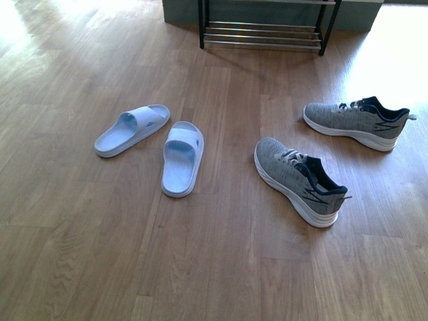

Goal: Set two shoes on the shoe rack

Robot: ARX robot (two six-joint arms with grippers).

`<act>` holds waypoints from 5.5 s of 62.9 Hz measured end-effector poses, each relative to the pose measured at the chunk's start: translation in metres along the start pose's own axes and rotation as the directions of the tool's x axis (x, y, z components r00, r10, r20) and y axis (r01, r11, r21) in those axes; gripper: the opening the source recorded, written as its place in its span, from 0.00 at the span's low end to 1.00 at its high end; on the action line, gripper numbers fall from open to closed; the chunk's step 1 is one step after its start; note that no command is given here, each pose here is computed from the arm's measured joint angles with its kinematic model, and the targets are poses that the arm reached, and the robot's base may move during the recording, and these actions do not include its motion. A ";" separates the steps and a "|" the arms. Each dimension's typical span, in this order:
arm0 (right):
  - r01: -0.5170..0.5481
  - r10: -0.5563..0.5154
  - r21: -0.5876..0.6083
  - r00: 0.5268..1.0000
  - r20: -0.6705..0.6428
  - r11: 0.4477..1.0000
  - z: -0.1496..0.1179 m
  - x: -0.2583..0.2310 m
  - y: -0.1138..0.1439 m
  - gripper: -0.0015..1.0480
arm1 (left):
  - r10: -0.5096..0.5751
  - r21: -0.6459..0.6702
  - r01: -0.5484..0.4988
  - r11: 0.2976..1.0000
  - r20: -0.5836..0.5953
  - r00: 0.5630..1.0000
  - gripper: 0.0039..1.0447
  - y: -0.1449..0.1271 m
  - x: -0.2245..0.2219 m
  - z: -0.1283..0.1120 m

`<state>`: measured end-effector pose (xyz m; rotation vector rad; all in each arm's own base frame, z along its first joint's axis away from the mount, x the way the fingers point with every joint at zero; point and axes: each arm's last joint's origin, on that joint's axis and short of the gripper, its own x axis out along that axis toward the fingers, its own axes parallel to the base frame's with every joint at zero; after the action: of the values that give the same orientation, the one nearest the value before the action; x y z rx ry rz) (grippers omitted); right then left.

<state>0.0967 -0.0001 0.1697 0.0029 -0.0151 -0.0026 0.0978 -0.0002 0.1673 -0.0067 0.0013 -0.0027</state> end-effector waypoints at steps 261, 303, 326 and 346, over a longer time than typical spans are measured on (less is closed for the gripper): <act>0.000 0.000 0.000 1.000 0.000 1.000 0.000 0.000 0.000 0.91 | 0.000 0.000 0.000 1.000 0.000 1.000 0.91 0.000 0.000 0.000; -0.182 0.194 0.067 0.937 -0.289 0.981 -0.016 0.076 -0.007 0.91 | 0.000 0.000 0.000 1.000 0.000 1.000 0.91 0.000 0.000 0.000; -0.257 0.130 -0.111 0.761 -0.636 0.960 -0.127 0.183 -0.014 0.91 | 0.000 0.000 0.000 1.000 0.000 1.000 0.91 0.000 0.000 0.000; -0.421 0.134 -0.168 0.599 -0.790 0.891 -0.216 0.219 -0.022 0.91 | 0.000 0.000 0.000 1.000 0.000 1.000 0.91 0.000 0.000 0.000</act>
<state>0.3186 -0.0219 -0.0427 -0.3556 0.8590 0.3255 0.0978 -0.0002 0.1673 -0.0067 0.0013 -0.0027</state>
